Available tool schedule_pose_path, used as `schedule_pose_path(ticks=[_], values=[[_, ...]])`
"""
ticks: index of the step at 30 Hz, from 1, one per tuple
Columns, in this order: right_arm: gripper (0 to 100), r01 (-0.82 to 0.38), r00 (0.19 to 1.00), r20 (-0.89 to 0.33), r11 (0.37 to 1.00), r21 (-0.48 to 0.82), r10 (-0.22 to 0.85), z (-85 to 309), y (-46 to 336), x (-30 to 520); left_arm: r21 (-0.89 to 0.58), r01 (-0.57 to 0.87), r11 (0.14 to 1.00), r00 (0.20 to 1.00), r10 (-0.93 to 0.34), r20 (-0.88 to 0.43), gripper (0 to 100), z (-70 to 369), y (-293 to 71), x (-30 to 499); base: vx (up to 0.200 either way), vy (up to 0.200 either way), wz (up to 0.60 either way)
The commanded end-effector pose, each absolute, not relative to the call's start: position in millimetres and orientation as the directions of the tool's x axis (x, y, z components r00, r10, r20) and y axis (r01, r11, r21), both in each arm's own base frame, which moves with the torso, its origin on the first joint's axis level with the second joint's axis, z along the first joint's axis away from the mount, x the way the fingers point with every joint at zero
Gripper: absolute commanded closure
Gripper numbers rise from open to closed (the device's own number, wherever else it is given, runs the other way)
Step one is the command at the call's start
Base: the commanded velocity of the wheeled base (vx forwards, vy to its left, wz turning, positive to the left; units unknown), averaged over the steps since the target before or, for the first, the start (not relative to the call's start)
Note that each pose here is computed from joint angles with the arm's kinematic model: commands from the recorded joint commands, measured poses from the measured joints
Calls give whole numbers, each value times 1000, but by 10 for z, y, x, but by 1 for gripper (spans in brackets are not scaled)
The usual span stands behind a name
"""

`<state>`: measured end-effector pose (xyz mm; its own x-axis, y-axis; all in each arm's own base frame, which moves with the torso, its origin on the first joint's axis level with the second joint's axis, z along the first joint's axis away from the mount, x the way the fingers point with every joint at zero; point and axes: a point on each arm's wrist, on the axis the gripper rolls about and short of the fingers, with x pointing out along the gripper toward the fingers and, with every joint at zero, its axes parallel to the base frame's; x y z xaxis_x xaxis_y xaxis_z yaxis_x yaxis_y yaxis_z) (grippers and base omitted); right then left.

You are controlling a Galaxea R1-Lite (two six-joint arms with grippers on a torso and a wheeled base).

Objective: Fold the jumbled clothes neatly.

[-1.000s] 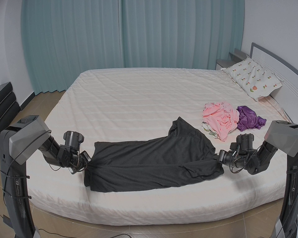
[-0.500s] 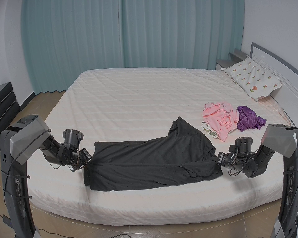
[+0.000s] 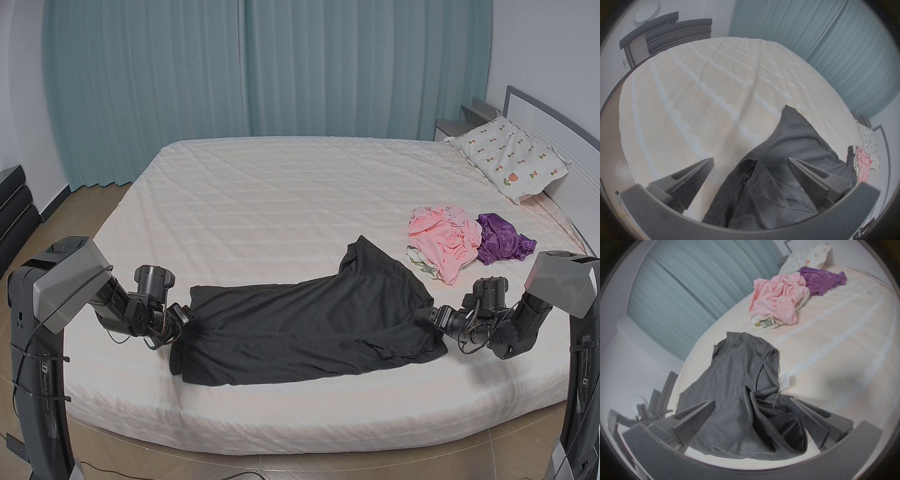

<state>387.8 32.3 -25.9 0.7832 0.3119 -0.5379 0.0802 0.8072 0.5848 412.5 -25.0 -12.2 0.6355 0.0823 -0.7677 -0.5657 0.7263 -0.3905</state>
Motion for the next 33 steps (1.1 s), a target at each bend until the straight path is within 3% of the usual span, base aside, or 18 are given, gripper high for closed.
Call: schedule_pose_path(ticks=[1,6,18,30,33], values=[[0,110,795,-518,766,634,314,-41,329,3755,-467,-599,650,662,73,-746,0,141,-220,3998,0,0,0],[0,162,791,-523,716,679,318,-19,343,3708,-516,-582,629,656,-13,-755,0,238,-196,3838,120,0,0],[0,173,772,-539,706,687,336,-54,429,3651,-510,-591,625,635,-30,-772,0,204,-196,3760,200,0,0],[0,177,770,-543,705,687,336,-59,428,3637,-519,-605,604,619,-53,-783,0,171,-221,3728,0,0,0],[0,178,769,-544,705,686,336,-65,427,3637,-519,-604,605,616,-60,-785,0,157,-262,3730,0,-200,0]])
